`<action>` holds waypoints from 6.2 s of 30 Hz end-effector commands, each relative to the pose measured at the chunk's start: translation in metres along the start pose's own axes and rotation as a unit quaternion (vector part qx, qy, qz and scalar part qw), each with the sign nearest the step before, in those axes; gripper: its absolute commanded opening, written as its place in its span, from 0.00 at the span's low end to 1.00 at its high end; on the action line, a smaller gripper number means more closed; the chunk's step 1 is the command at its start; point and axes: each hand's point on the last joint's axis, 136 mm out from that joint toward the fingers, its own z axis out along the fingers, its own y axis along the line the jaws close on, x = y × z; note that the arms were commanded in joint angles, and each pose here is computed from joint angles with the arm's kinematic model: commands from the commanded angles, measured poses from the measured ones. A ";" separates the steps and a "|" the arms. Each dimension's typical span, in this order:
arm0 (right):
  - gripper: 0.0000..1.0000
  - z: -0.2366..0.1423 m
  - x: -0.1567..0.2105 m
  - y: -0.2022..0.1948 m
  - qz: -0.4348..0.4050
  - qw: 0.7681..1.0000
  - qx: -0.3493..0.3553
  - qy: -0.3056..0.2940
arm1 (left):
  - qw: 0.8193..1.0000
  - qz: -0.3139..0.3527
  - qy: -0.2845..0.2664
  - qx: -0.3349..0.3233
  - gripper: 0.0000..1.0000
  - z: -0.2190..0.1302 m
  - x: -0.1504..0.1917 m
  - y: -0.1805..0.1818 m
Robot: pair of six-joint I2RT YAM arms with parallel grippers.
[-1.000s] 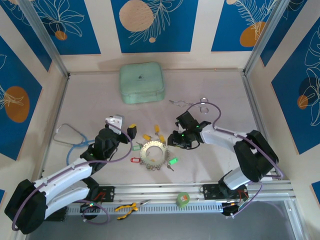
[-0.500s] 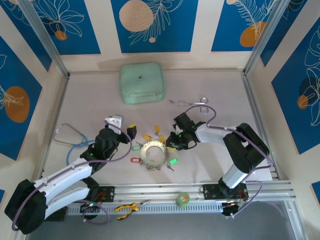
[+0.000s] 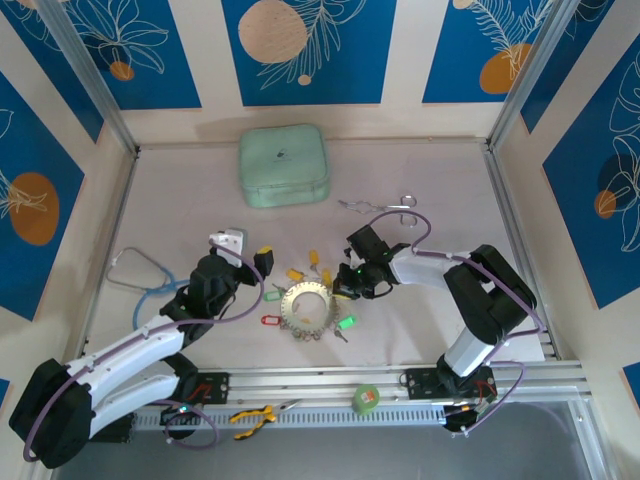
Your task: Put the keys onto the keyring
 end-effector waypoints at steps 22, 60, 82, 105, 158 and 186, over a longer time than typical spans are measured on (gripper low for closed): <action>0.00 -0.096 0.031 0.134 -0.524 0.843 -0.104 -0.067 | 0.986 0.114 -0.067 0.106 0.74 -0.030 -0.043 -0.037; 0.00 -0.094 0.065 0.152 -0.674 0.733 -0.094 -0.011 | 0.856 0.238 -0.026 0.457 0.27 -0.063 0.040 -0.138; 0.00 -0.086 0.062 0.165 -0.677 0.726 -0.117 -0.033 | 0.848 0.228 -0.039 0.477 0.00 -0.064 0.040 -0.144; 0.35 -0.093 0.057 0.124 -0.654 0.695 -0.210 -0.211 | 0.857 0.197 -0.073 0.470 0.00 -0.062 0.043 -0.141; 0.00 -0.077 0.073 0.136 -0.806 0.592 -0.022 -0.017 | 0.856 0.249 -0.043 0.450 0.20 -0.060 0.036 -0.142; 0.31 -0.085 0.057 0.129 -0.695 0.668 -0.191 -0.186 | 0.850 0.232 -0.115 0.459 0.00 -0.068 0.033 -0.144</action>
